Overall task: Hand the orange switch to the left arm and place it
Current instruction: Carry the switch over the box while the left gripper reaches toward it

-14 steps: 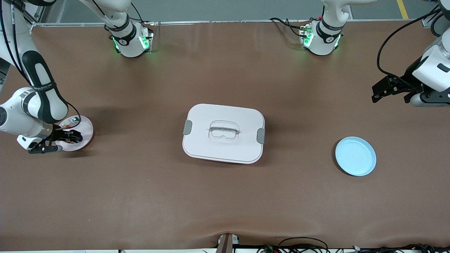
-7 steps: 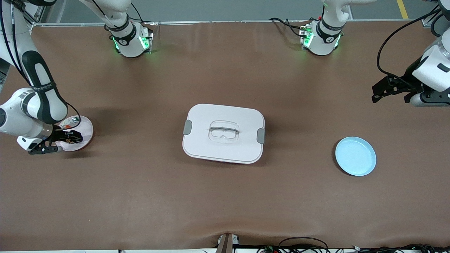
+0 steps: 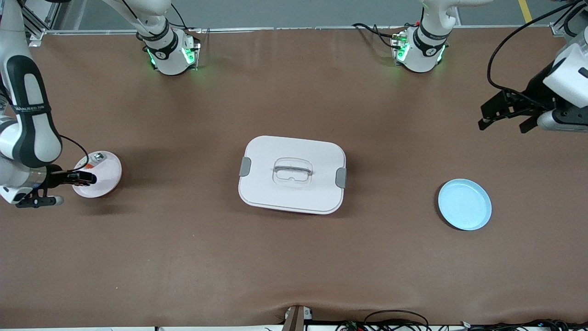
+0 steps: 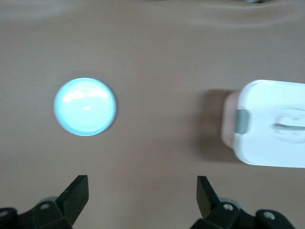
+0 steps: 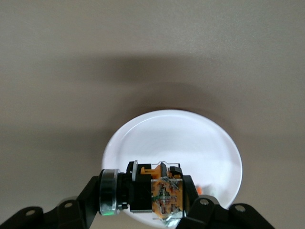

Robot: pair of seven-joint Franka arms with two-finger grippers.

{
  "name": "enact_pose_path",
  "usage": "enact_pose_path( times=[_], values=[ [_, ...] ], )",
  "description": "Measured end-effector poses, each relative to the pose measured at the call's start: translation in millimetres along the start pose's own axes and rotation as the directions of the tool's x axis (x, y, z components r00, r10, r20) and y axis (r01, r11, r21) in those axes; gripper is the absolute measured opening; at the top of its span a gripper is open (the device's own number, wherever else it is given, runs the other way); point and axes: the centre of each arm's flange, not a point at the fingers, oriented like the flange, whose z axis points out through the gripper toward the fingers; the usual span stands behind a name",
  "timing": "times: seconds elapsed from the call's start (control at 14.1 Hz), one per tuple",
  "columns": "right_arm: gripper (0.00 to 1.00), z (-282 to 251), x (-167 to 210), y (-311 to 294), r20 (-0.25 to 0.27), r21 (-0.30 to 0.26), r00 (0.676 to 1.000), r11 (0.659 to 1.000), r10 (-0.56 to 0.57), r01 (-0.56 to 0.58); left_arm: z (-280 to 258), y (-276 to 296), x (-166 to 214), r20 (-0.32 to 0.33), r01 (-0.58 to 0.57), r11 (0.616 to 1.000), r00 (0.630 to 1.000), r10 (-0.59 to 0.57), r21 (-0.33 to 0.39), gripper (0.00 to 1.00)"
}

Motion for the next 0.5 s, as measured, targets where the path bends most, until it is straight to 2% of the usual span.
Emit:
enact_pose_path(
  times=[0.28, 0.5],
  values=[
    [0.72, -71.6, -6.3, -52.4, 0.083, 0.013, 0.989, 0.992, 0.125, -0.126, 4.9, 47.4, -2.8, 0.012, -0.039, 0.986, 0.999, 0.041, -0.163, 1.0],
    [0.72, -108.5, -11.6, -109.3, 0.131, 0.06, 0.962, 0.966, 0.24, -0.25, 30.3, 78.4, 10.3, 0.022, -0.039, 0.955, 0.999, 0.047, -0.295, 1.0]
  ],
)
